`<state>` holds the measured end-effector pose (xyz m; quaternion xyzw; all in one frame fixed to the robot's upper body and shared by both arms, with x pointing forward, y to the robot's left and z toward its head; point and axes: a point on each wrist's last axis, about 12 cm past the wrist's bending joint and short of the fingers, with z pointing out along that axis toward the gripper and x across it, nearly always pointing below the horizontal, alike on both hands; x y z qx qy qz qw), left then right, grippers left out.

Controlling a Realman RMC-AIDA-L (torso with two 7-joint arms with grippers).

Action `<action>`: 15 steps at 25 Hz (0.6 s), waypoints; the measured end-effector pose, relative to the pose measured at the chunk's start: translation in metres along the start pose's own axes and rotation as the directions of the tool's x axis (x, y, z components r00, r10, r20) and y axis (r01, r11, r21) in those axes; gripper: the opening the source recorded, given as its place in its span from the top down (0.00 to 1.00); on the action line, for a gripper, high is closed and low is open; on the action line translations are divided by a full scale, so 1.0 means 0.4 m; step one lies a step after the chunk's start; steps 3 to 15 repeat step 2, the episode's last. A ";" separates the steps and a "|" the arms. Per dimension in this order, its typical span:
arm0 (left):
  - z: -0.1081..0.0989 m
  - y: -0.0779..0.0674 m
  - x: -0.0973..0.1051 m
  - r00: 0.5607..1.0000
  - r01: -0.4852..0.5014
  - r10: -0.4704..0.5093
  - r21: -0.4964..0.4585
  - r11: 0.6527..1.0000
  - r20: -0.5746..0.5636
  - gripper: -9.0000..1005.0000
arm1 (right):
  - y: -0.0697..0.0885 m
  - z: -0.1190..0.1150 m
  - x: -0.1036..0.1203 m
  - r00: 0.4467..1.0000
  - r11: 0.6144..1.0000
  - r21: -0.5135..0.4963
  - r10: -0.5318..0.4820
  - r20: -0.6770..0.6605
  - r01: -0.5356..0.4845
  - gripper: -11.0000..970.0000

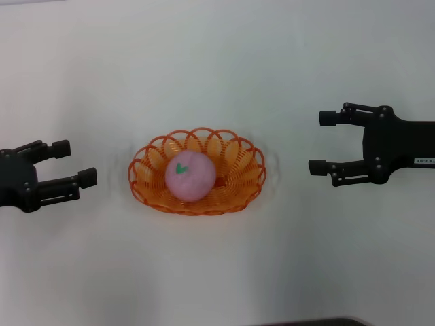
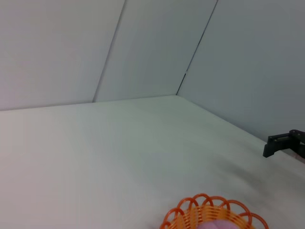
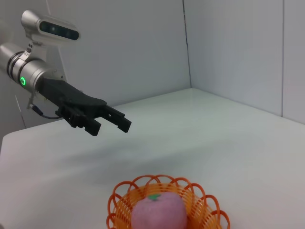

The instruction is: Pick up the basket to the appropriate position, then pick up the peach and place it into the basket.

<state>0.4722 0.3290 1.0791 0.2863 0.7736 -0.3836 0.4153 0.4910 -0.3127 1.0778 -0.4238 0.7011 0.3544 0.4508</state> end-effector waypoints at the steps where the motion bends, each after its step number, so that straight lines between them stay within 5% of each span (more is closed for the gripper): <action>1: 0.000 0.000 0.000 1.000 0.000 0.000 0.000 1.000 0.001 0.11 | -0.001 0.001 -0.002 1.000 1.000 -0.001 -0.002 0.000 0.002 0.01; 15: 0.000 0.000 -0.001 1.000 -0.001 0.001 0.001 1.000 0.001 0.11 | -0.002 0.002 -0.003 1.000 1.000 -0.002 -0.004 0.001 0.004 0.01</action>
